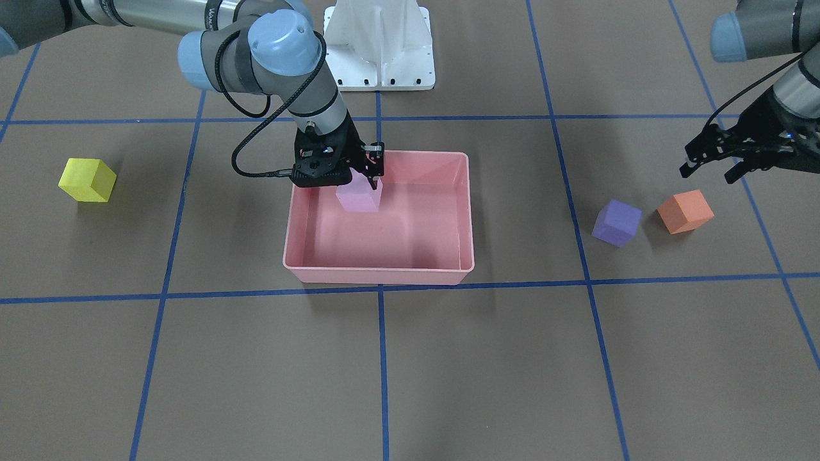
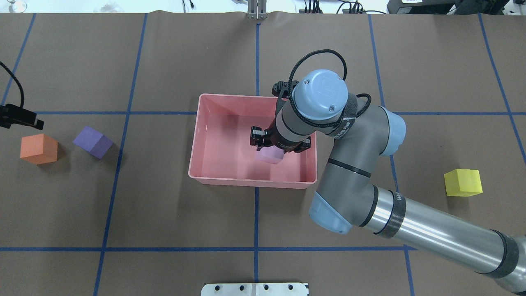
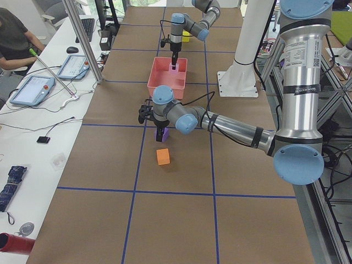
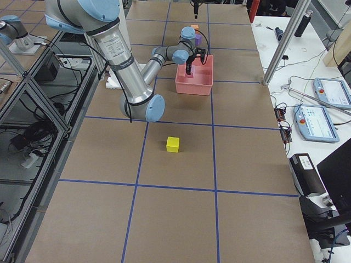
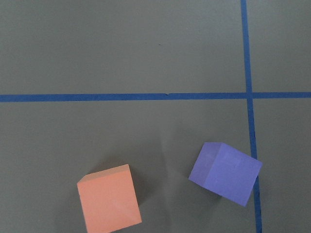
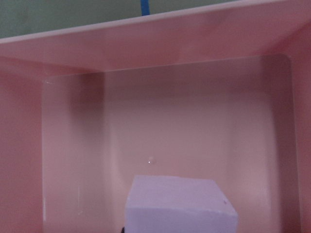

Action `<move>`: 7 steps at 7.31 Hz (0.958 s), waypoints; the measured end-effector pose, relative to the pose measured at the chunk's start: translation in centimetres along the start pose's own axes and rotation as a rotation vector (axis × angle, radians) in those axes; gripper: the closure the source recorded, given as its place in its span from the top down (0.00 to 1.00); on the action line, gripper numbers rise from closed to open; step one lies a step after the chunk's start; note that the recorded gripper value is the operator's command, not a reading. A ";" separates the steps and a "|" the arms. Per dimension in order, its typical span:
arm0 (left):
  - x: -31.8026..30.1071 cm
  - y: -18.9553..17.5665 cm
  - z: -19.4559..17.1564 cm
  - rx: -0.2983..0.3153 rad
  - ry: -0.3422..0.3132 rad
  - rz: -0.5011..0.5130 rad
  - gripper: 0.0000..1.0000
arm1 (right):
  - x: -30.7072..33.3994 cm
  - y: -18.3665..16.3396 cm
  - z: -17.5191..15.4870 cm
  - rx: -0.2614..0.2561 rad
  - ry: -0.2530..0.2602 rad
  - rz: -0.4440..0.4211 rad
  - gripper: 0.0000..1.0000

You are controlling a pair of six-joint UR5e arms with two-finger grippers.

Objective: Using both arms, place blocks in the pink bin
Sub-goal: 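Carry the pink cube into the bin and release it with the right gripper, then grasp the purple cube with the left gripper while the right gripper withdraws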

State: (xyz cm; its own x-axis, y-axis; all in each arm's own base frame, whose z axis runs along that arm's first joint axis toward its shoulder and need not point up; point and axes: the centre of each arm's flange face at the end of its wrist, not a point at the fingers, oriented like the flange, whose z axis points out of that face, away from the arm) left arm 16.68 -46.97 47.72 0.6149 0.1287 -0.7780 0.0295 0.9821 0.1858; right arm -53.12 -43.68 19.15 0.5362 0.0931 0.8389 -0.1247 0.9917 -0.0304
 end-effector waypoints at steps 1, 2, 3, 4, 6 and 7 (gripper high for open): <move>1.9 -0.1 1.4 0.004 -0.018 0.045 0.95 | 0.0 0.0 0.0 0.004 0.002 -0.006 0.99; 3.2 0.1 2.9 -0.013 -0.026 0.098 0.96 | 0.1 0.0 -0.4 0.008 0.003 -0.007 0.99; 3.6 0.1 4.3 -0.030 -0.033 0.142 0.96 | 0.6 -0.5 -1.8 0.016 0.011 0.004 0.99; 3.8 -0.5 5.5 -0.041 -0.039 0.162 0.96 | 1.8 -1.5 -4.0 0.030 0.028 0.026 0.99; 4.6 -1.9 7.6 -0.057 -0.045 0.178 0.96 | 8.5 -4.2 -8.4 0.067 0.081 0.005 0.99; 5.5 -2.1 8.8 -0.070 -0.046 0.195 0.96 | 12.6 -5.3 -9.4 0.074 0.117 -0.046 0.99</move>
State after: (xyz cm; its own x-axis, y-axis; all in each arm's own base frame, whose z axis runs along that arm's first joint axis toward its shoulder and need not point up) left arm 26.97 -49.52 48.33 0.6393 0.3123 -0.7027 -0.1471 0.9466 0.2868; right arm -37.91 -46.94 24.76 0.6360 0.0621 0.7692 -0.1568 0.9864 0.0499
